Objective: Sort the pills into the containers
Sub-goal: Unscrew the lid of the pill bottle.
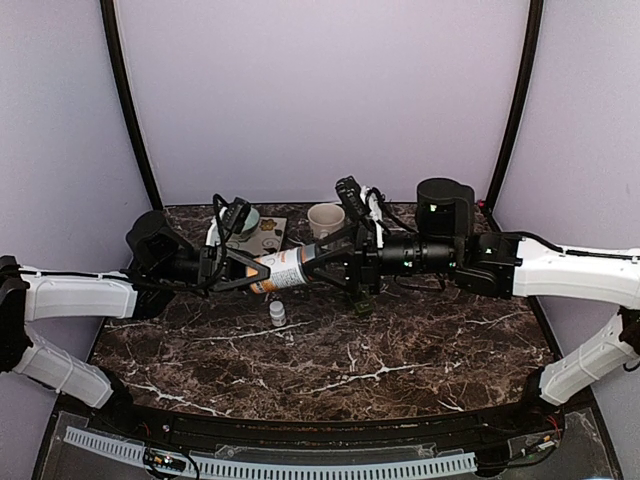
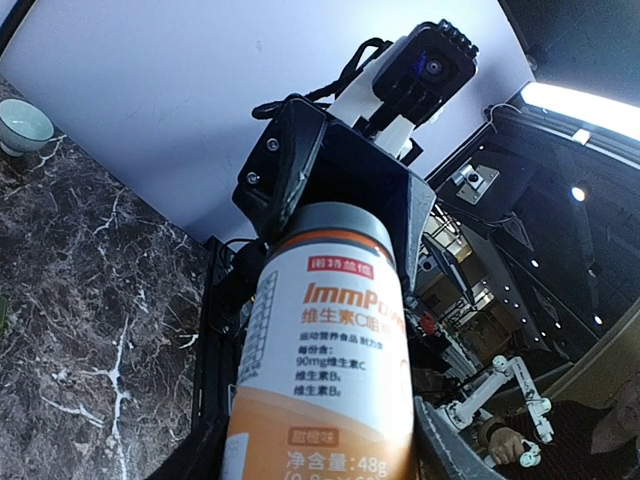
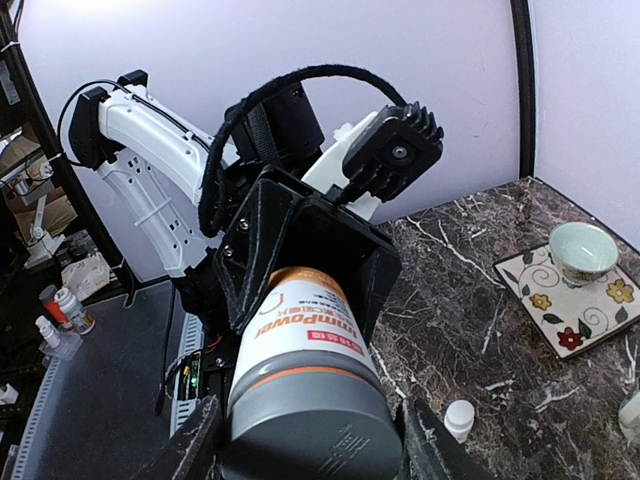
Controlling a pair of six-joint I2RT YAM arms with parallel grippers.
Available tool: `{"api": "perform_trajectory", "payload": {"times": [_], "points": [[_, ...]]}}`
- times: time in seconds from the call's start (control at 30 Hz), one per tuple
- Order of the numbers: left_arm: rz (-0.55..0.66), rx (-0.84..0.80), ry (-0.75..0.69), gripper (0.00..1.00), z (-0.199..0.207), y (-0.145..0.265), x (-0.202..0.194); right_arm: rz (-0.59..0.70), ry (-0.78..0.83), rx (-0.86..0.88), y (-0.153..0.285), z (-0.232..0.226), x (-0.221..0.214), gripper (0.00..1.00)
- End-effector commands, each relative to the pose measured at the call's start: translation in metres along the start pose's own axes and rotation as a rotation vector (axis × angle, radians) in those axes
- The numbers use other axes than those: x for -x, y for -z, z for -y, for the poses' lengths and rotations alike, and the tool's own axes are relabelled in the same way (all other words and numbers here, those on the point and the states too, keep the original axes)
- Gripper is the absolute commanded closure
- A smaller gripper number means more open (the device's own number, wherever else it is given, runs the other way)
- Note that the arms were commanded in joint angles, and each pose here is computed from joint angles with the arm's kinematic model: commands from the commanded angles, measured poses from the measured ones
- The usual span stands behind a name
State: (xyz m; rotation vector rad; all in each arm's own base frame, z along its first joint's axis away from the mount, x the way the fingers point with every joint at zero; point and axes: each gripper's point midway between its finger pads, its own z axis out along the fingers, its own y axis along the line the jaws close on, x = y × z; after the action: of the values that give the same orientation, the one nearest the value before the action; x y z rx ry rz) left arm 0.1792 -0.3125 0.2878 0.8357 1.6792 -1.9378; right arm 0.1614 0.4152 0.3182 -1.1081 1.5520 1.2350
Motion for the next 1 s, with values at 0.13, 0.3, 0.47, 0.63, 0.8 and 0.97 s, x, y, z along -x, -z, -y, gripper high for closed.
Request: {"api": "perform_trajectory", "payload": {"times": [0.13,0.3,0.47,0.63,0.8,0.97], "points": [[0.036,-0.090,-0.156,1.00,0.039,0.001,0.024,0.006,0.026,0.038,0.001,-0.012,-0.004,0.73],[0.037,0.002,-0.192,1.00,0.025,0.002,0.021,0.081,-0.031,0.036,0.007,-0.015,0.016,0.33],[0.069,0.136,-0.241,1.00,0.008,0.009,0.021,0.149,-0.114,0.029,0.017,-0.017,0.037,0.14],[0.093,0.221,-0.311,1.00,-0.002,0.014,0.022,0.195,-0.232,-0.020,0.024,-0.009,0.050,0.07],[0.108,0.310,-0.424,1.00,-0.003,0.013,0.021,0.157,-0.434,-0.119,0.015,0.020,0.044,0.09],[0.123,0.425,-0.548,1.00,-0.007,0.014,0.022,0.135,-0.595,-0.144,0.005,0.037,0.034,0.11]]}}
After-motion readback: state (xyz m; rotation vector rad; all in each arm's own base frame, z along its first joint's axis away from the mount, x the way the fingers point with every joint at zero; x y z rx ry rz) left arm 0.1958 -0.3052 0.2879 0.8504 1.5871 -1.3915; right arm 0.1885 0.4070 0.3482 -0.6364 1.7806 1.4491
